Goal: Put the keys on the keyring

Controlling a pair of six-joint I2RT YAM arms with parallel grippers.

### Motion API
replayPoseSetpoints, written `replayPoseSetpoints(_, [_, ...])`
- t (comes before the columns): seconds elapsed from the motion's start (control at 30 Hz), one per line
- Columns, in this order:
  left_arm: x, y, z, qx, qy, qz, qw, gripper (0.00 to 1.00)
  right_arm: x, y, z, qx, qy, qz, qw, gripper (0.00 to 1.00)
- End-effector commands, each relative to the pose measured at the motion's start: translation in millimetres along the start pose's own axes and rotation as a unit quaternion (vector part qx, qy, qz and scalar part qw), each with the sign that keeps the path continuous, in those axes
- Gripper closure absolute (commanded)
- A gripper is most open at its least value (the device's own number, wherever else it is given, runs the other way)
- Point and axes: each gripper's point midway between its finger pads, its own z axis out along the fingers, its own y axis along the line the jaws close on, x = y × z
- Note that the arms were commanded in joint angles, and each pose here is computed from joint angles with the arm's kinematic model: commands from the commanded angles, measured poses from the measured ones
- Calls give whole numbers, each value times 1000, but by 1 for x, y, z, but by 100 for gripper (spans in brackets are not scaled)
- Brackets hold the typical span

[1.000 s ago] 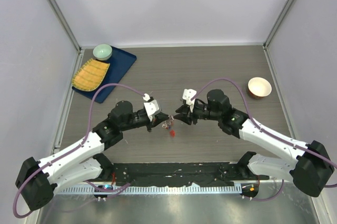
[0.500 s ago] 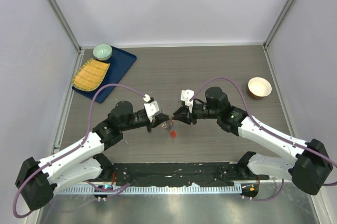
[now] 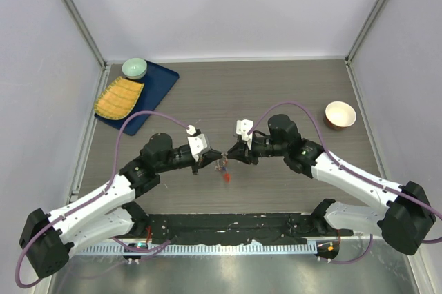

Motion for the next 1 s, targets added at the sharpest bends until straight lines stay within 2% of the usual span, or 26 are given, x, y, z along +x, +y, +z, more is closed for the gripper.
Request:
replayPoseSetpoints(0.0, [-28, -2, 1, 10, -48, 31, 998, 100, -31, -4, -4, 3, -35, -30, 999, 79])
replayPoseSetpoints(0.3, [-28, -4, 1, 17, -46, 29, 998, 100, -37, 1, -7, -7, -44, -37, 998, 81])
replayPoseSetpoints(0.4, [-28, -4, 1, 16, -47, 30, 998, 100, -39, 2, -7, -10, -47, -35, 998, 89])
replayPoseSetpoints(0.47, [-29, -3, 1, 15, -49, 31, 998, 100, -38, 2, -7, -10, -45, -33, 998, 99])
replayPoseSetpoints(0.97, [-53, -6, -12, 1, -133, 71, 989, 100, -28, 9, 4, -46, -31, -8, 998, 99])
